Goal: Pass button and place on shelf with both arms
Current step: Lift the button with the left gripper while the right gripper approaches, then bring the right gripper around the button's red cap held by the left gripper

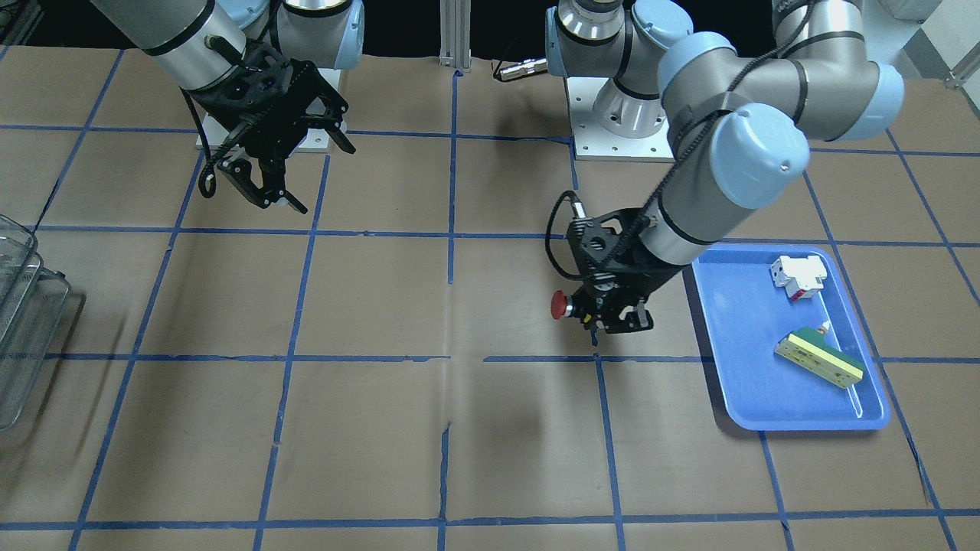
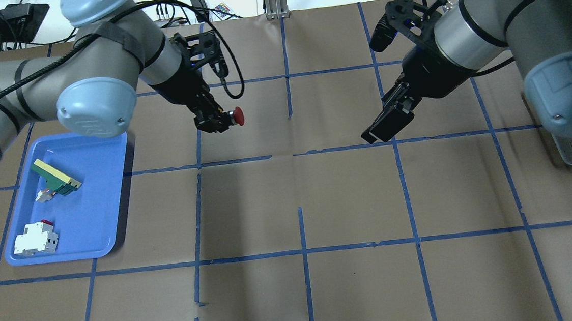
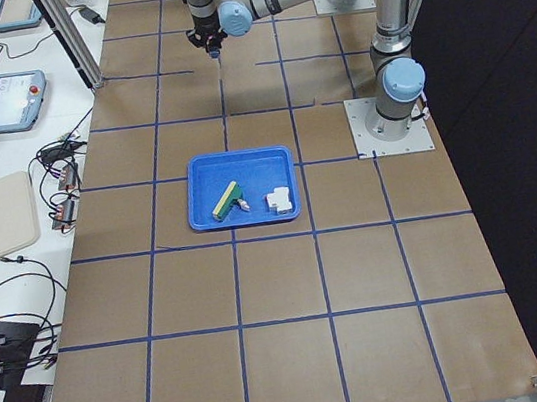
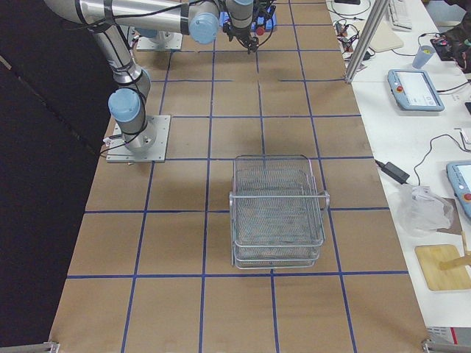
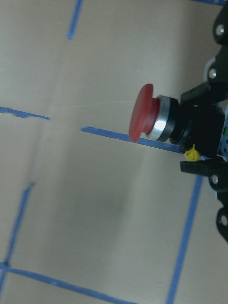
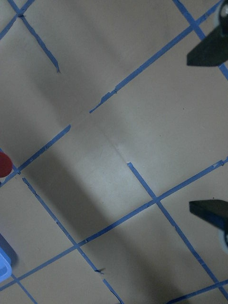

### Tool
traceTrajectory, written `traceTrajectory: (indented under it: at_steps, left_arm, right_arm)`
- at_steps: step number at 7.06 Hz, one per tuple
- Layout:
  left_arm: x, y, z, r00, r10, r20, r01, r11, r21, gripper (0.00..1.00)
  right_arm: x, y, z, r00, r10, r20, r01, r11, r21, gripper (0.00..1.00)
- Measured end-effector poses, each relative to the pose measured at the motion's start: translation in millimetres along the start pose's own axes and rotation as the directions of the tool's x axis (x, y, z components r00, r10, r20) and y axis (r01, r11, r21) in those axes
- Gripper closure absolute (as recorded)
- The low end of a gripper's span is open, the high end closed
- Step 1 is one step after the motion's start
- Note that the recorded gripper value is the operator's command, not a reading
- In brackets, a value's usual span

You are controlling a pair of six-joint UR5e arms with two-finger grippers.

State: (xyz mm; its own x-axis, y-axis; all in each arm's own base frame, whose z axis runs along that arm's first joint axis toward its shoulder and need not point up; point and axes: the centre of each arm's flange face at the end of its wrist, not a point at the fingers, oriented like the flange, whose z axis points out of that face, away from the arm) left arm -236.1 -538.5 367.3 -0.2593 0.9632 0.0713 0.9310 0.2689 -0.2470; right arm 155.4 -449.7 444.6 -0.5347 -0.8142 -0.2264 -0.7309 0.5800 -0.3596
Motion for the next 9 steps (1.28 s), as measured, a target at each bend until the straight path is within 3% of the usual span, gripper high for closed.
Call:
traceTrajectory:
  at_steps: [3, 5, 9]
  left_arm:
    - [85.5, -95.6, 3.7, 0.993, 0.12, -0.007, -0.12, 0.992, 0.044, 1.0]
    - [119.1, -128.4, -4.2, 0.983, 0.181, -0.012, -0.179, 0.979, 0.094, 1.0]
    - [117.7, -145.4, -5.5, 0.999, 0.052, 0.0, -0.051, 0.98, 0.191, 1.0]
  right_arm:
    - [25.2, 16.2, -10.2, 0.99, -0.143, 0.006, 0.142, 0.987, 0.076, 0.0]
    - [39.1, 28.4, -15.4, 0.974, -0.228, -0.006, 0.227, 0.969, 0.101, 0.0]
    - [63.3, 59.3, -20.1, 0.978, -0.207, 0.025, 0.2, 0.965, 0.168, 0.0]
